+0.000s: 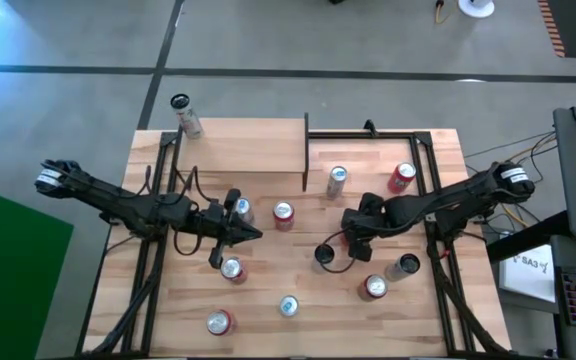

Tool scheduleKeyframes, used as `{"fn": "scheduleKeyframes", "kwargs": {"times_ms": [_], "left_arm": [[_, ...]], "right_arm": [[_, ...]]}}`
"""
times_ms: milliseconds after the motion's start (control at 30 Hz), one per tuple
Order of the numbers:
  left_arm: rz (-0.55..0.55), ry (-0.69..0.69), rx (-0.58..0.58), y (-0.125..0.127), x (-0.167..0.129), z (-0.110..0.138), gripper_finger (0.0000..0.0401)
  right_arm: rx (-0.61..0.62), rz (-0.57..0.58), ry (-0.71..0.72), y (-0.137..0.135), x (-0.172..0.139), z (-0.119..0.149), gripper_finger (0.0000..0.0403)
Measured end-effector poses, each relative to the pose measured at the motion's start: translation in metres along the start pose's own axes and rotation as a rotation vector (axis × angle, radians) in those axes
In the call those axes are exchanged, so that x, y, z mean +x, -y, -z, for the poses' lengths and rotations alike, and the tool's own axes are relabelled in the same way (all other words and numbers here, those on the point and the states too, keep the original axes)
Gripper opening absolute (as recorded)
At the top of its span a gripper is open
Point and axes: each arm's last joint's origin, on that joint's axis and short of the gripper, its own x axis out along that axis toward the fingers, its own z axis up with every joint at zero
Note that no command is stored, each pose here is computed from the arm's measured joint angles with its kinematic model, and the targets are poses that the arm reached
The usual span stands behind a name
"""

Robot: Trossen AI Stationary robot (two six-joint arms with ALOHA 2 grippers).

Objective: Place canned beverage on shelf
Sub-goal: Put the red black soda can on the shelf

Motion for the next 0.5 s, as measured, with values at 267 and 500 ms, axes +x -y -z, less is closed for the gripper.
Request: {"fn": "scheduleKeyframes", "kwargs": {"times_ms": [267, 500], "left_arm": [[-0.001, -0.007, 0.001, 0.0, 0.0, 0.001, 0.0], [-0.001, -0.009, 0.005, 0.0, 0.0, 0.001, 0.0]], "right_arm": [[-0.003, -0.018, 0.01, 0.0, -0.005, -0.003, 0.0294], [0.014, -0.035, 0.045, 0.0, -0.018, -0.008, 0.0294]]}}
